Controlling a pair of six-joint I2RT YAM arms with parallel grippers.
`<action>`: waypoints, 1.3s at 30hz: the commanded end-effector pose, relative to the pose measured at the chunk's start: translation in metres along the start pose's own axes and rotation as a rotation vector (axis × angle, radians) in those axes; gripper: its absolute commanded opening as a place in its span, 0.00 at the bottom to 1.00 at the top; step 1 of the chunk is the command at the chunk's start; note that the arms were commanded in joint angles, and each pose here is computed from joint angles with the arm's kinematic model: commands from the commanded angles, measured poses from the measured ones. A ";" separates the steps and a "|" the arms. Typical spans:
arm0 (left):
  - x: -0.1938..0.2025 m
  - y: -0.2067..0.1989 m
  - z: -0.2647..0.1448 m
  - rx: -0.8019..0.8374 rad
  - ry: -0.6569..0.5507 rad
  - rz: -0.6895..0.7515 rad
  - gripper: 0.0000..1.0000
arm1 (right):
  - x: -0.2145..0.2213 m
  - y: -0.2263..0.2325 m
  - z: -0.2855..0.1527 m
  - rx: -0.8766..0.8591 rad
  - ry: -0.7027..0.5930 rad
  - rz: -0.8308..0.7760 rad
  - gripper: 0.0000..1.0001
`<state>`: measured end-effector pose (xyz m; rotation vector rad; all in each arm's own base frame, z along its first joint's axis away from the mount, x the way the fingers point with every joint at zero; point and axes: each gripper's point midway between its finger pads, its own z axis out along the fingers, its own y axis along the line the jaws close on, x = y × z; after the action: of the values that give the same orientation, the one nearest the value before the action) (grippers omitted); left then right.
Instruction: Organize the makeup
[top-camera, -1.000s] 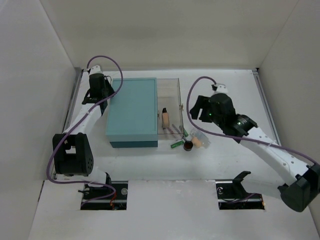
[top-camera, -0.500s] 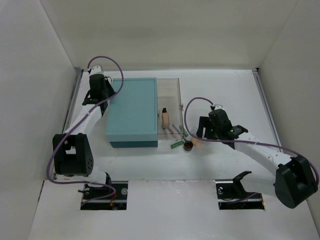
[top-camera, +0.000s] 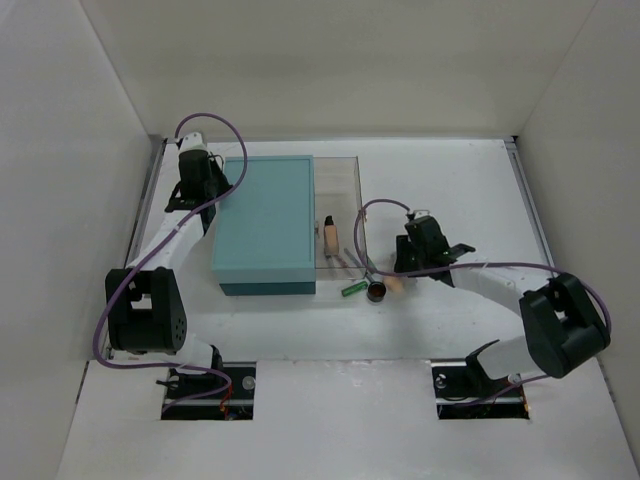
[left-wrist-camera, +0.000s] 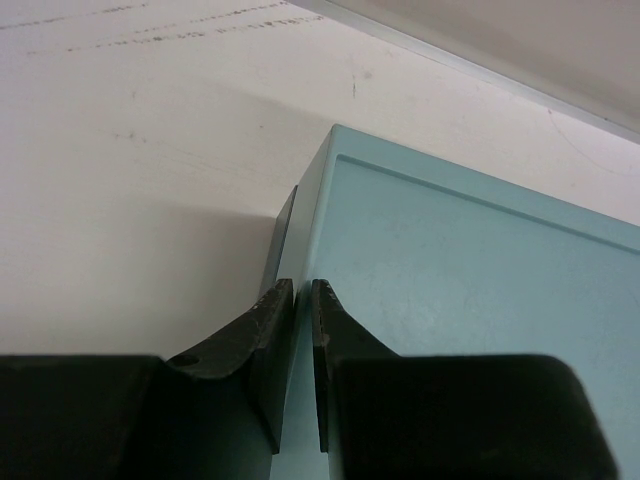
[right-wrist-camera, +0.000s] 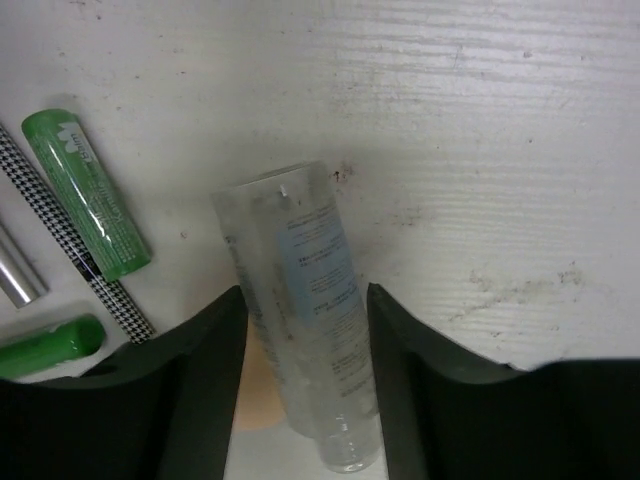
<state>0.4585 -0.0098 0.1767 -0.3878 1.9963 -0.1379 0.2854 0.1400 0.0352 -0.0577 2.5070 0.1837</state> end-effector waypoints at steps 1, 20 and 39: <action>0.107 0.061 -0.012 -0.196 0.347 0.093 0.00 | -0.025 0.004 -0.004 -0.015 -0.086 0.023 0.43; 0.096 0.058 -0.023 -0.190 0.308 0.087 0.00 | -0.169 0.166 -0.125 -0.342 -0.401 0.053 0.04; 0.091 0.068 -0.011 -0.220 0.318 0.077 0.00 | -0.155 0.180 -0.104 -0.319 -0.327 0.022 0.64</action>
<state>0.4500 -0.0053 0.1771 -0.3958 1.9971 -0.1187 0.3370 0.2998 0.1741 -0.1290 2.2687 0.4552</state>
